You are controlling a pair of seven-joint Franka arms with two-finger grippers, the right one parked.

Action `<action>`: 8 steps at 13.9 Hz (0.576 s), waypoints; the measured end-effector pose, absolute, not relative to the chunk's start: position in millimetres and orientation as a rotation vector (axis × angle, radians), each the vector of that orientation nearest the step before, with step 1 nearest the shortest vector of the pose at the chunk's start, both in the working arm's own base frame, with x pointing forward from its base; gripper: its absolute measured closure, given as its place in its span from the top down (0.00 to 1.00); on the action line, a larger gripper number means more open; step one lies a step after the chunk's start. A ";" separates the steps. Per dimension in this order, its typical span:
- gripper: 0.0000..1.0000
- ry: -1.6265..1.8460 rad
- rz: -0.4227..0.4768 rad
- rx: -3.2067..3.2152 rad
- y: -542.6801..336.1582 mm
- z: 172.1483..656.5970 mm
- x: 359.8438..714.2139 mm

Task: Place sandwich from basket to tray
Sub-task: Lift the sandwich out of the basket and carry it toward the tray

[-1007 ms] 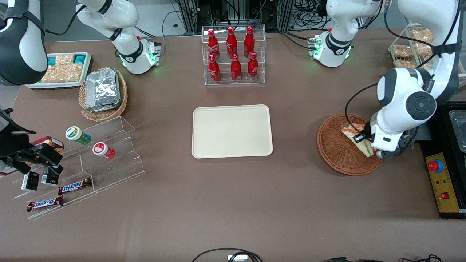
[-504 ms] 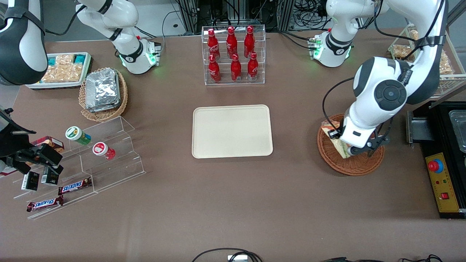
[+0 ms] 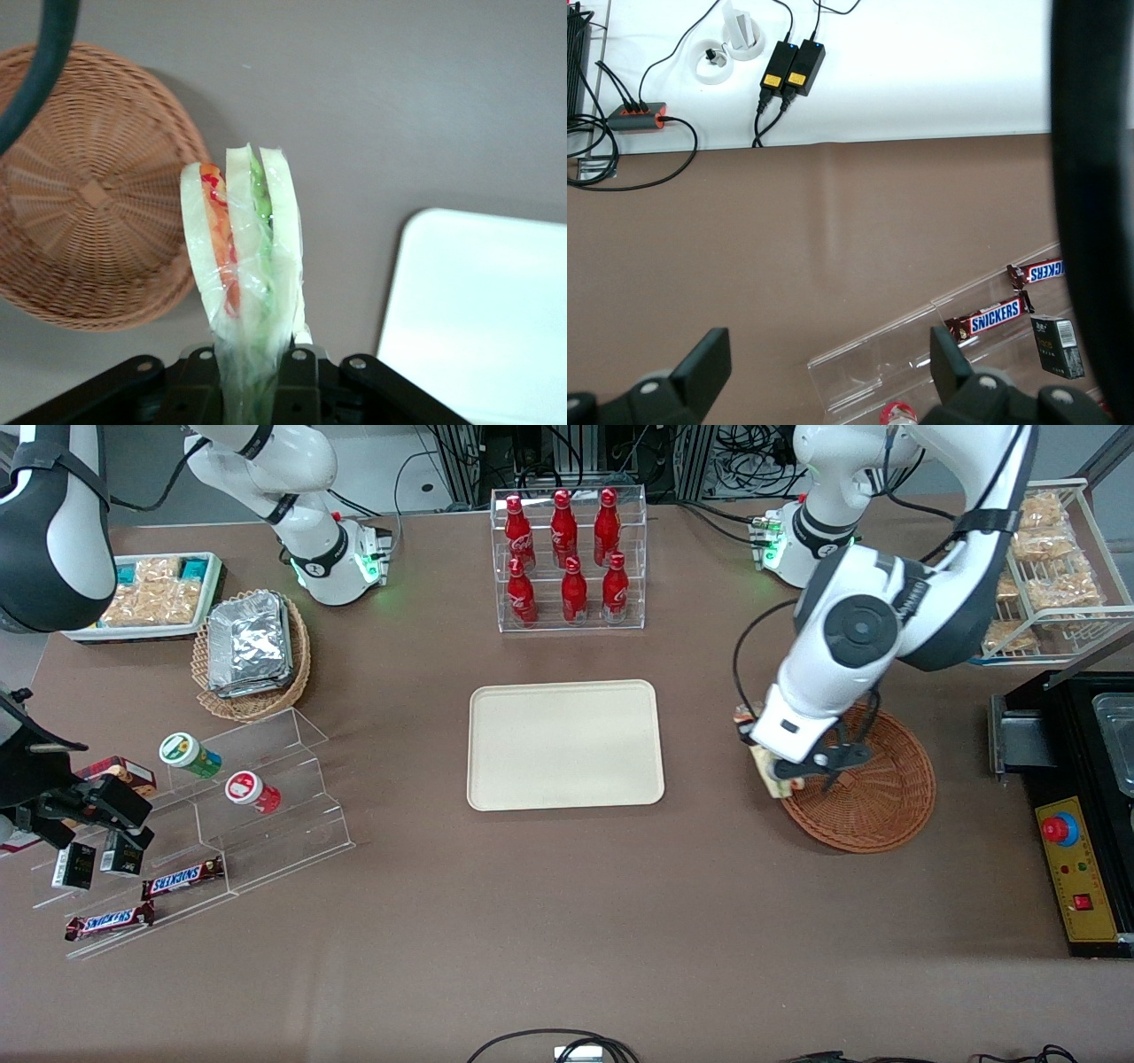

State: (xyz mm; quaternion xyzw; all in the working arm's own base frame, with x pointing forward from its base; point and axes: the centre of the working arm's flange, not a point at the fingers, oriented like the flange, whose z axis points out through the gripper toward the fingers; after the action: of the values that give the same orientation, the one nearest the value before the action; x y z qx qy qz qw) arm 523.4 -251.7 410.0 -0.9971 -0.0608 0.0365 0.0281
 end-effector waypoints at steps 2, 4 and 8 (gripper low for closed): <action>0.19 -0.078 0.116 -3.082 -289.1 408.4 504.7; 0.19 0.022 0.128 -3.080 -323.0 403.3 485.2; 0.17 0.186 0.136 -3.079 -375.1 391.1 452.3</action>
State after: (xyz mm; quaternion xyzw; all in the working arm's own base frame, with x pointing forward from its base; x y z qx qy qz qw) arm 452.3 -375.1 391.1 -0.9969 0.0603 0.0440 0.0268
